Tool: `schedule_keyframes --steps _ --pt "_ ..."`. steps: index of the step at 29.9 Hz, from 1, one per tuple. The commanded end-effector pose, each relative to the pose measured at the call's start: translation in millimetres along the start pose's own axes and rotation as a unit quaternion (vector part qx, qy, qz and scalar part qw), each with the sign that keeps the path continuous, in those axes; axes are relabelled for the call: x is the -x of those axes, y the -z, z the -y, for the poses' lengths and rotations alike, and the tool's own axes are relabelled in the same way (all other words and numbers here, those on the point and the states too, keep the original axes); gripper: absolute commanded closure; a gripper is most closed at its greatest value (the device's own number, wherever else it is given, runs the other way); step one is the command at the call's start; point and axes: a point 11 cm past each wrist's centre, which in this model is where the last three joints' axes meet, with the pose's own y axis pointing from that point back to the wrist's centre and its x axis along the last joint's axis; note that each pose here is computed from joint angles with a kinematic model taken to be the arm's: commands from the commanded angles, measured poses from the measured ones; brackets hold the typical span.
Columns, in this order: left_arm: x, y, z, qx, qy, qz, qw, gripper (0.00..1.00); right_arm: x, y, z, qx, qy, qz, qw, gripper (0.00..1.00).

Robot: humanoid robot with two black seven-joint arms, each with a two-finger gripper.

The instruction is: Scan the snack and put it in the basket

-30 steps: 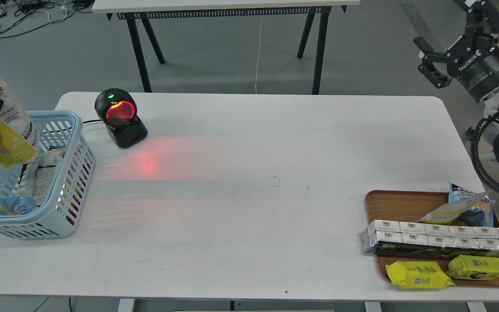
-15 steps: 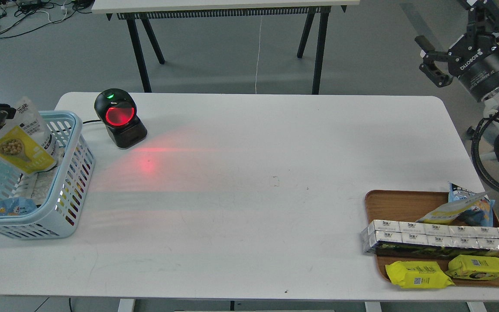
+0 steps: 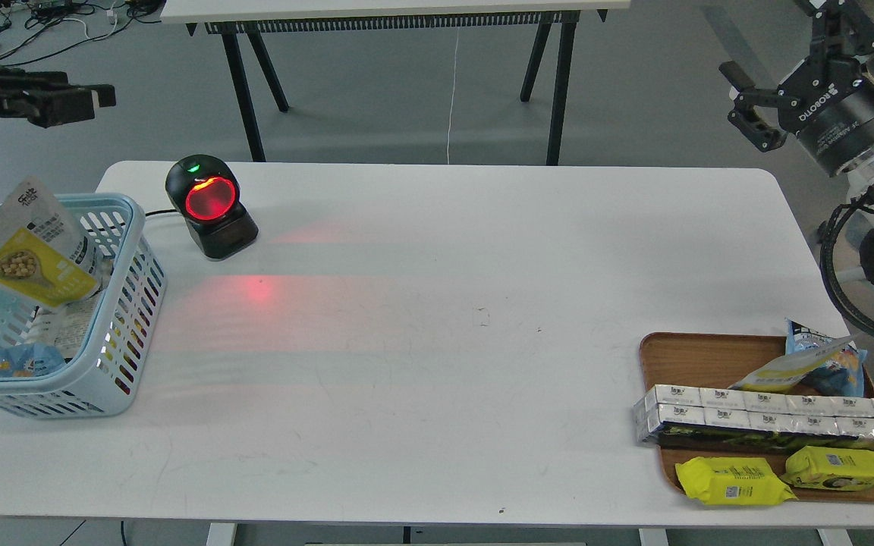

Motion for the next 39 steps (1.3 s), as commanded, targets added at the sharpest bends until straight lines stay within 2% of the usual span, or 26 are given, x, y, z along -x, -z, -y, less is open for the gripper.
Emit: schedule_keyframes --steps 1,6,9,11,18,23,32,39 --pt "-20.3 -42.5 27.8 0.101 -0.064 -0.109 0.987 0.25 2.9 2.9 3.9 0.0 0.006 -0.005 1.0 0.03" --pt "-38.6 -79.4 47.3 0.225 -0.129 -0.311 0.914 0.23 2.8 4.7 4.6 0.006 0.011 -0.016 1.0 0.03" --pt "-33.0 -83.8 57.1 0.261 -0.144 -0.411 0.861 0.19 1.4 5.1 5.5 0.016 0.012 -0.027 0.999 0.03" --pt "-22.9 -82.9 67.8 0.266 -0.145 -0.452 0.839 0.17 -1.7 0.1 2.9 0.03 0.011 -0.037 0.999 0.03" --pt "8.6 -96.5 99.3 0.274 -0.11 -0.495 0.817 0.16 4.3 -27.1 1.3 0.061 0.017 -0.031 0.997 0.03" --pt "15.6 -94.7 99.4 0.287 -0.109 -0.524 0.794 0.16 28.3 -67.4 5.1 0.094 0.042 -0.01 0.995 0.03" --pt "55.4 -80.9 102.5 0.257 -0.091 -0.547 0.792 0.15 54.1 -81.9 12.8 0.107 0.082 -0.011 0.991 0.01" --pt "59.8 -71.0 96.6 0.248 -0.098 -0.551 0.79 0.15 91.4 -85.9 20.9 0.104 0.134 0.005 0.985 0.01"
